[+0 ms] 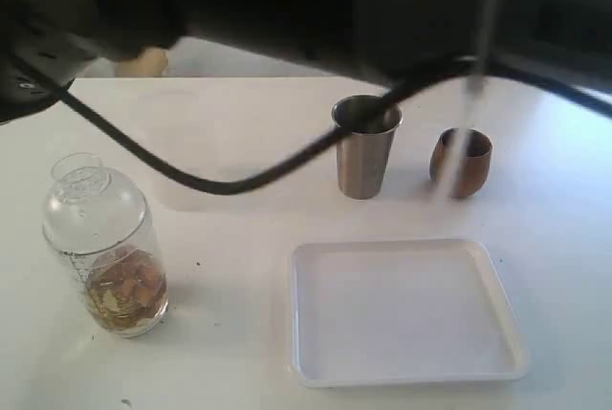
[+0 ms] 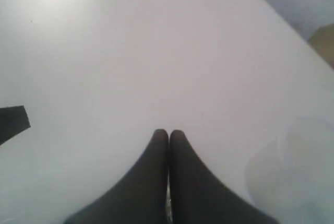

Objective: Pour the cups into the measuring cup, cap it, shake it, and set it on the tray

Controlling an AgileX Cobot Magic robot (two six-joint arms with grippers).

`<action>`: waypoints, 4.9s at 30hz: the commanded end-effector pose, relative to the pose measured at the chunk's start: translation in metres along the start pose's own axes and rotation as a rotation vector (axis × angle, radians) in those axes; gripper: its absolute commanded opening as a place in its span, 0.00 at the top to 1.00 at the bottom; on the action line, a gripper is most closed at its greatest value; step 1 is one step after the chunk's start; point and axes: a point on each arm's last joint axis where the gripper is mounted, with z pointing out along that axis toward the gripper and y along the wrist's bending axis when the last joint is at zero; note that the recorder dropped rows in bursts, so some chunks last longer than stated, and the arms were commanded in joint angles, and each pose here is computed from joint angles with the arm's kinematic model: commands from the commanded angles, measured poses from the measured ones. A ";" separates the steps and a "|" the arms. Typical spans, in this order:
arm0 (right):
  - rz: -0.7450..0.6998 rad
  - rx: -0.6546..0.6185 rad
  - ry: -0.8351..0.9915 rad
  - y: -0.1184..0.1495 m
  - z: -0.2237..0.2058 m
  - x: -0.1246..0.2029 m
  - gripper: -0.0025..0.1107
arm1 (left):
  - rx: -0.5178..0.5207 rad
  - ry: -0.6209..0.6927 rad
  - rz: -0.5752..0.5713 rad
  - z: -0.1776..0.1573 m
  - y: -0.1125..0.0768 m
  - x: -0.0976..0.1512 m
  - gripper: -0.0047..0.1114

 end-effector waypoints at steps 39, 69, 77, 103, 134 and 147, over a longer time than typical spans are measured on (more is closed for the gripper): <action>0.120 0.211 -0.531 -0.057 -0.302 0.125 0.98 | 0.001 -0.002 -0.001 0.000 0.000 0.001 0.96; 0.041 0.708 -0.855 -0.035 -0.322 0.265 0.98 | 0.001 -0.002 -0.001 0.000 0.000 0.001 0.96; 0.123 0.865 -0.606 -0.050 -0.271 0.319 0.98 | 0.001 -0.002 -0.001 0.000 0.000 0.001 0.96; 0.355 0.837 -0.158 -0.050 -0.236 0.379 0.98 | 0.001 -0.002 -0.001 0.000 0.000 0.001 0.96; 0.355 0.837 -0.158 -0.050 -0.236 0.379 0.98 | 0.095 -0.528 -0.313 -0.011 -0.001 -0.046 0.43; 0.355 0.837 -0.158 -0.050 -0.236 0.379 0.98 | 0.390 -0.123 -0.088 0.023 -0.034 -0.023 0.06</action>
